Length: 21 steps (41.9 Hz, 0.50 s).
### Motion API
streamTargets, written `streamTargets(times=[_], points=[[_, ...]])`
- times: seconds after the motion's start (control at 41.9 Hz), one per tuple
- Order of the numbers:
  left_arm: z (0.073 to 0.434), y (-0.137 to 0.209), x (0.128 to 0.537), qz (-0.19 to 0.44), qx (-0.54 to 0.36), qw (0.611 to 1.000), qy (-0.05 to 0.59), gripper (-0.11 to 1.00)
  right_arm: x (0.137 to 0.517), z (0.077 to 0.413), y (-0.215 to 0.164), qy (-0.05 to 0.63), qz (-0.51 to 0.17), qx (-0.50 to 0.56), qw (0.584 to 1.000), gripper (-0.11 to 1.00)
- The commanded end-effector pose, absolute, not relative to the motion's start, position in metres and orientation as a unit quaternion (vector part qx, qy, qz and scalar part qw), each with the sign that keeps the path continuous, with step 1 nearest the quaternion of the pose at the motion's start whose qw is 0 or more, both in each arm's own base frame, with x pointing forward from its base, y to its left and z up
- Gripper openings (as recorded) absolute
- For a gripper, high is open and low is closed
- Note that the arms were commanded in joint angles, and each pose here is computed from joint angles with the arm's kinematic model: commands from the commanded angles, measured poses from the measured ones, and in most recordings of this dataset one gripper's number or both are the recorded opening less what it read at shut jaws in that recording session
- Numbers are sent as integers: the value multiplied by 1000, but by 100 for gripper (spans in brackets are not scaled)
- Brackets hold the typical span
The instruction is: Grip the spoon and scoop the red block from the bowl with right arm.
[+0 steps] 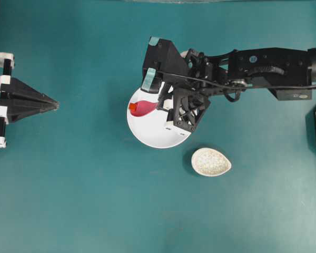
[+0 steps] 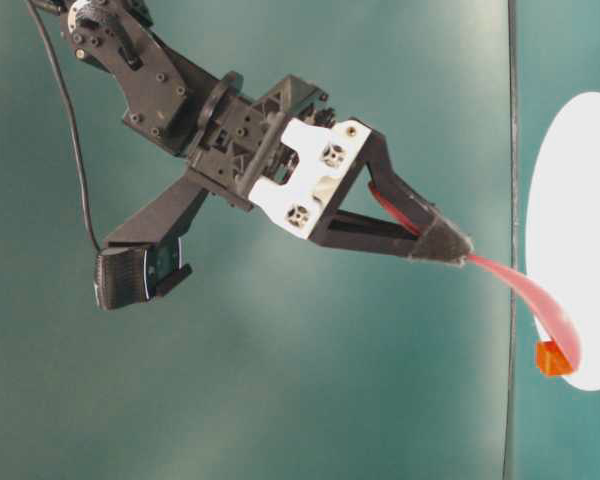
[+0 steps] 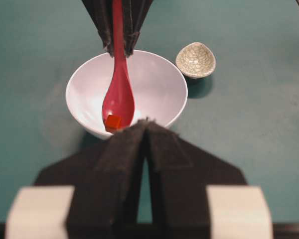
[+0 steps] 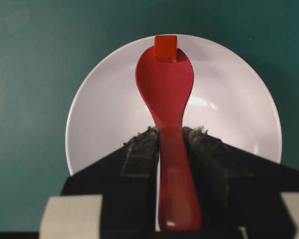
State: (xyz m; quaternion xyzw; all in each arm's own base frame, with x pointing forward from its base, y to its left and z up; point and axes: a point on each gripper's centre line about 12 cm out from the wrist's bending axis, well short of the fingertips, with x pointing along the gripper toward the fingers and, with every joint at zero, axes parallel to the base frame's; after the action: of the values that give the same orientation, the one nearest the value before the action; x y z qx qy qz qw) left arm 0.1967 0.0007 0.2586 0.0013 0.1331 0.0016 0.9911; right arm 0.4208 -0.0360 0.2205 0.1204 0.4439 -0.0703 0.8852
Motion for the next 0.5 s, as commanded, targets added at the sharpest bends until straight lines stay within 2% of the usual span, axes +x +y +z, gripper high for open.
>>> streamTargets(times=[0.0, 0.477], points=[[264, 0, 199, 1, 1, 992, 126, 0, 420, 245, -35, 413, -67, 118, 900, 25], [264, 1, 199, 2, 1, 992, 127, 0, 414, 242, -35, 414, -68, 120, 900, 25]])
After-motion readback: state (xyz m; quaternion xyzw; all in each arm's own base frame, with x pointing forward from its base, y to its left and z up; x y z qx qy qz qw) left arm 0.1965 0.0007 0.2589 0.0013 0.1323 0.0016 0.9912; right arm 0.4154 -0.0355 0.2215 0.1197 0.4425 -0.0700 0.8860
